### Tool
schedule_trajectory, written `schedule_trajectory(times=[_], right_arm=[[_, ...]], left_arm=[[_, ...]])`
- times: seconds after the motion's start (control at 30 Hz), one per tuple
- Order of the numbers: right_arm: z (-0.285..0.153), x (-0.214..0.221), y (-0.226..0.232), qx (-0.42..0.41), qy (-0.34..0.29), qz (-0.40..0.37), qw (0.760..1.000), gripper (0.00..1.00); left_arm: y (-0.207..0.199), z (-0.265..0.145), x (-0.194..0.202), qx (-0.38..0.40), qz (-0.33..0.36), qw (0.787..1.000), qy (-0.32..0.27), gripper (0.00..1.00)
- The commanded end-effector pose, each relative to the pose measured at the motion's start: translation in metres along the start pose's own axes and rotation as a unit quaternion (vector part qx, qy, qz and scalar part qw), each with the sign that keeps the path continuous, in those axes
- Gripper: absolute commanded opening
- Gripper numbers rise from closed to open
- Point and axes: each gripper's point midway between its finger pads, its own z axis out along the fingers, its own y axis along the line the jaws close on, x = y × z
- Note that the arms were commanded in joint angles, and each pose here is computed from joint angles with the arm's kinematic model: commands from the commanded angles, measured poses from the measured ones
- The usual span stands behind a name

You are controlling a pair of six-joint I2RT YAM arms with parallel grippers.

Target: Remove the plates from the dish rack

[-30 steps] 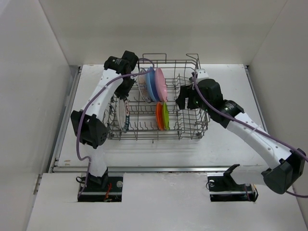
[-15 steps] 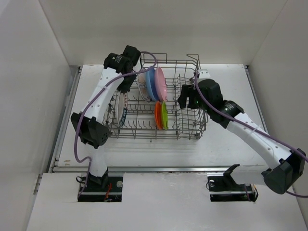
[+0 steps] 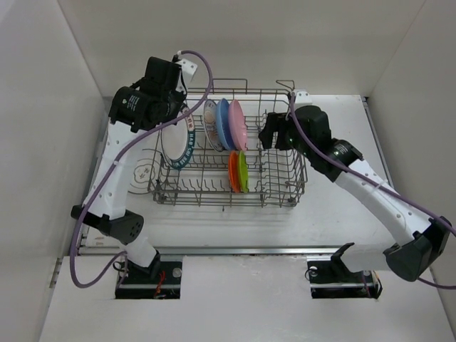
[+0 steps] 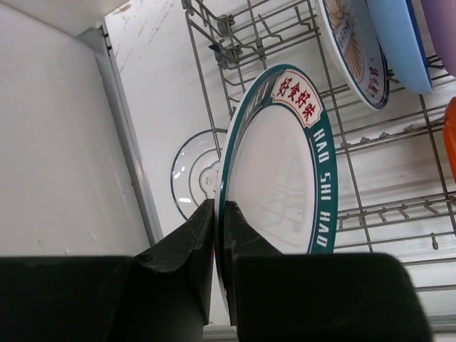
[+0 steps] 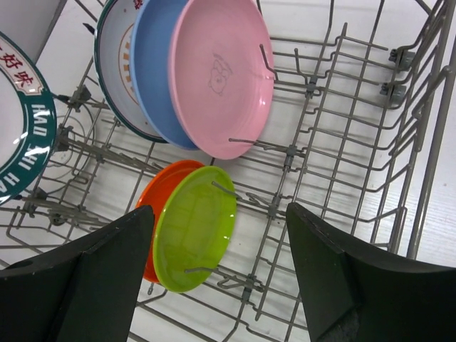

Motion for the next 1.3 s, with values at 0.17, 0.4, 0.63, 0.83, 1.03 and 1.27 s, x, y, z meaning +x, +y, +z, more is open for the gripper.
schedule_trajectory(times=[0.17, 0.4, 0.63, 0.83, 1.03, 1.27], right_arm=[[-0.005, -0.042, -0.024, 0.057, -0.050, 0.064, 0.995, 0.84], [-0.020, -0.070, -0.066, 0.123, -0.078, 0.095, 0.985, 0.85], [0.004, -0.049, -0.101, 0.168, -0.022, 0.091, 0.981, 0.85], [0.026, -0.014, -0.116, 0.176, 0.022, 0.087, 0.980, 0.85], [0.042, 0.002, -0.121, 0.165, 0.042, 0.088, 0.982, 0.85], [0.053, 0.016, -0.123, 0.160, 0.060, 0.083, 0.982, 0.85]], left_arm=[[0.113, -0.015, -0.009, -0.165, -0.093, 0.981, -0.049, 0.00], [0.162, 0.003, 0.061, -0.117, -0.224, 0.968, 0.001, 0.00], [0.169, 0.070, 0.145, -0.082, -0.297, 0.947, 0.094, 0.00], [0.156, 0.118, 0.171, 0.020, -0.350, 0.930, 0.114, 0.00], [0.128, 0.152, 0.186, 0.122, -0.367, 0.909, 0.153, 0.00], [0.122, 0.170, 0.225, 0.127, -0.341, 0.908, 0.207, 0.00]])
